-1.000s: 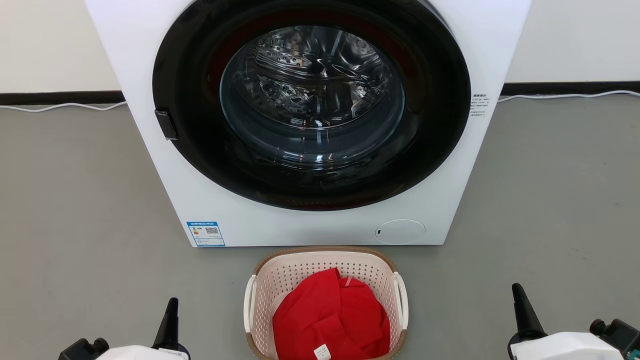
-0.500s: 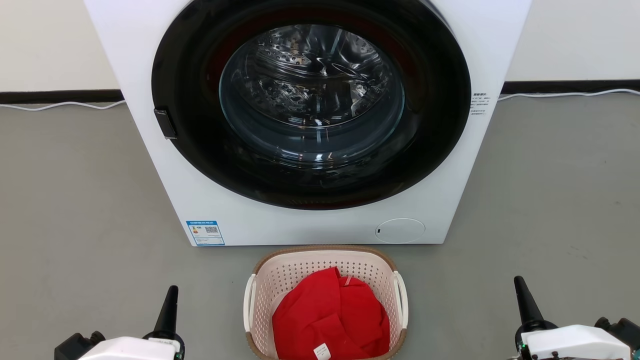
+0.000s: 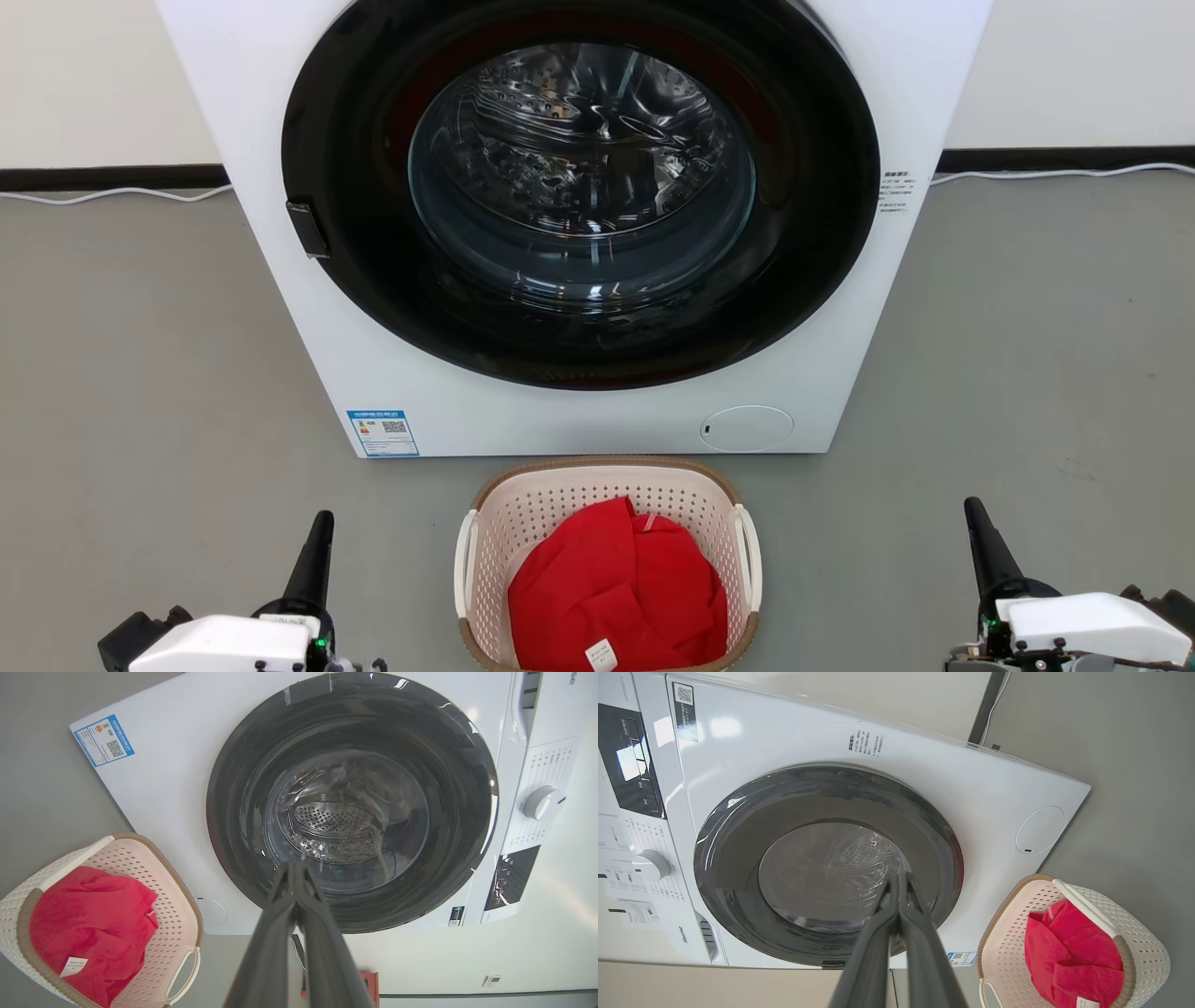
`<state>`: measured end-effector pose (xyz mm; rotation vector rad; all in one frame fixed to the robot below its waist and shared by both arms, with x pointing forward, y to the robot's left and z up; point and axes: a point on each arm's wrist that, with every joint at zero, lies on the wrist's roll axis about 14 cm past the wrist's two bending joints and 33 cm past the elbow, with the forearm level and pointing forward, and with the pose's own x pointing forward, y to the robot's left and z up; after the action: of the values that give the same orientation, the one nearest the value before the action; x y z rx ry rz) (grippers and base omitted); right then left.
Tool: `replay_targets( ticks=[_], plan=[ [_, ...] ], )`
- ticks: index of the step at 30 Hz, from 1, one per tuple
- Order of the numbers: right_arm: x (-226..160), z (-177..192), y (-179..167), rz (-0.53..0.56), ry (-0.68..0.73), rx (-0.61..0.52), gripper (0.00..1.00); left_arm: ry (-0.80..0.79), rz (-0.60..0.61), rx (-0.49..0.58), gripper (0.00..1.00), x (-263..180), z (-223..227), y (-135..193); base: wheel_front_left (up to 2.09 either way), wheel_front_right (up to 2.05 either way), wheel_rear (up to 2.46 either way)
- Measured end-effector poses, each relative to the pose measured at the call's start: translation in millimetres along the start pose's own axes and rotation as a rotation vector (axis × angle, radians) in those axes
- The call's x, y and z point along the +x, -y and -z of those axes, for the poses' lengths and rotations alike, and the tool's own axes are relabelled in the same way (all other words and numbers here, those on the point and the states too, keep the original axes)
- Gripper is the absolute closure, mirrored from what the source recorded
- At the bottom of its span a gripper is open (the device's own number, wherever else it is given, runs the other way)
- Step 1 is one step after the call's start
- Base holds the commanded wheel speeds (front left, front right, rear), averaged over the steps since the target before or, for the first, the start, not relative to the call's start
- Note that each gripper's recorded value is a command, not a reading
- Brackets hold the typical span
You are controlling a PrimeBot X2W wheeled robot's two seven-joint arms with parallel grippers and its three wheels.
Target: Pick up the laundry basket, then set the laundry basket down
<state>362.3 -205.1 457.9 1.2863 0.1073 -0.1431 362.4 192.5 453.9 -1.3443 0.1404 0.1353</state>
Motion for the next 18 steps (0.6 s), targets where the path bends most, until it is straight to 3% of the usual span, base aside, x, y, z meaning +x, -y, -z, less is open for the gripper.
replay_targets(
  ticks=[18],
  plan=[
    [6,-5,-13,-0.047,-0.005,0.222,1.0,-0.025,0.063,-0.174,1.0,6,0,18,0.0,0.0,0.0]
  ],
)
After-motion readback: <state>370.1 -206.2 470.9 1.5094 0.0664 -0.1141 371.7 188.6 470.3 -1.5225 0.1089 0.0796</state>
